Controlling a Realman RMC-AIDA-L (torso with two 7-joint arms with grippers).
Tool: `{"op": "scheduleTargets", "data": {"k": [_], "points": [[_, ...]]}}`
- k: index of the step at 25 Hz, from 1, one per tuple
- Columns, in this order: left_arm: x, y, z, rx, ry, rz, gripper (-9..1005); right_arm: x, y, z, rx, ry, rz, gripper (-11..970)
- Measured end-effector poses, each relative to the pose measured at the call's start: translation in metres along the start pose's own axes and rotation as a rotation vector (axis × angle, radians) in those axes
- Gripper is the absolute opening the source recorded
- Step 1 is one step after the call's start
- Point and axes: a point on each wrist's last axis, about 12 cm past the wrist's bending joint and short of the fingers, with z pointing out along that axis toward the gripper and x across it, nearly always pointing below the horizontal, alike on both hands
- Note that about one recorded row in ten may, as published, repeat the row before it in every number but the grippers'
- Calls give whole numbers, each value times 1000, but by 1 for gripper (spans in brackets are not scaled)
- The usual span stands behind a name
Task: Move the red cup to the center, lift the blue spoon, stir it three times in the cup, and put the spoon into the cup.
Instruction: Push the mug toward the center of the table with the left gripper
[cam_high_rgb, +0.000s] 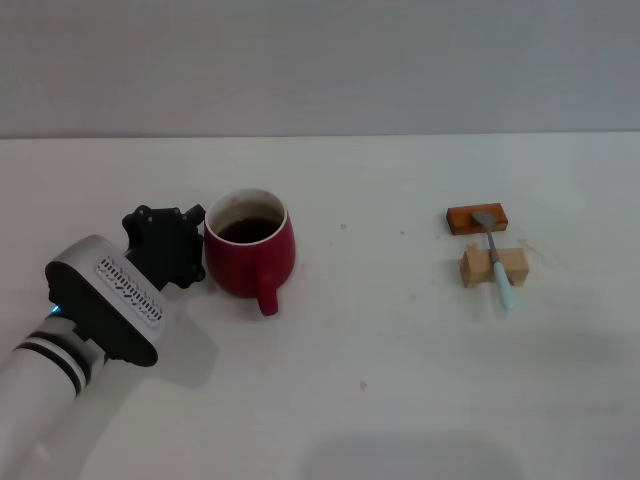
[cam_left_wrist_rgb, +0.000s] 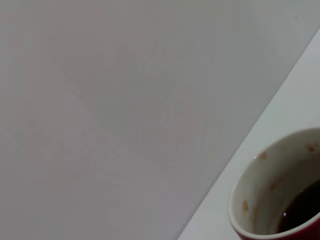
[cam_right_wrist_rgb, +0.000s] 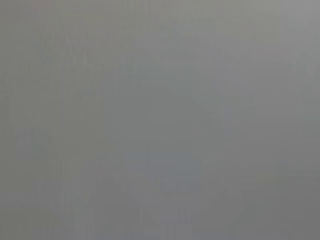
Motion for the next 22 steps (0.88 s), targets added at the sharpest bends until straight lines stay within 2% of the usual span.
{"op": "scheduleTargets", "data": {"k": [5,22], "points": [[-3,-4,0,15,-13,1,-1,0,0,-1,1,2,0,742],[-1,-3,-1,10,-5,0,0,1,3,2,-15,0,7,742]]}}
